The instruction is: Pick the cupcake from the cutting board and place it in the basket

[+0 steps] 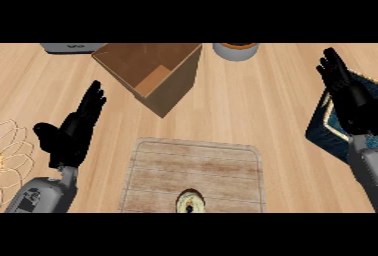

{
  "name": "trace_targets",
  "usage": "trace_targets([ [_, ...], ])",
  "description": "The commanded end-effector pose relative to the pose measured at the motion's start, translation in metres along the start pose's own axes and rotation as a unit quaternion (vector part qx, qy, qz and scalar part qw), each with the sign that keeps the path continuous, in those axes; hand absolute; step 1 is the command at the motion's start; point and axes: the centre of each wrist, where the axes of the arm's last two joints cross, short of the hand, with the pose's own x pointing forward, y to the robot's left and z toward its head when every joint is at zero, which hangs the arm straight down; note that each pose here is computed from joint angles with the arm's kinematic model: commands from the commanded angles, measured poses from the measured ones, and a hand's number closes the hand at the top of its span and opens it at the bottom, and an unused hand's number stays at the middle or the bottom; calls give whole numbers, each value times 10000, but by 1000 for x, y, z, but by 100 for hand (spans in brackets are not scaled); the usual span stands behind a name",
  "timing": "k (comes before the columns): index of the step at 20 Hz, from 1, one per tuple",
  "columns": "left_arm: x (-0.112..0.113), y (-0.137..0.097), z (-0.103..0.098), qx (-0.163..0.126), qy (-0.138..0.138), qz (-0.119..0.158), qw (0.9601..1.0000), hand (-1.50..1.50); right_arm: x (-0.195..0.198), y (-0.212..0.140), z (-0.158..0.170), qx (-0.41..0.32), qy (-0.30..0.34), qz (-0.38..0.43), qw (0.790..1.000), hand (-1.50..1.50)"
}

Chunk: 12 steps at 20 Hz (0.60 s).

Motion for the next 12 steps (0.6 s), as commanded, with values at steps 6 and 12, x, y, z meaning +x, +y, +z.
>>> trace_targets([
  [6,-82,10,42,-71,2290,75,9734,0,82,171,9,2508,-1374,-2281,9307,150],
  [12,-96,22,59,-102,2686,-12,9632,0,99,276,97,3820,-1890,-1208,8966,-150],
])
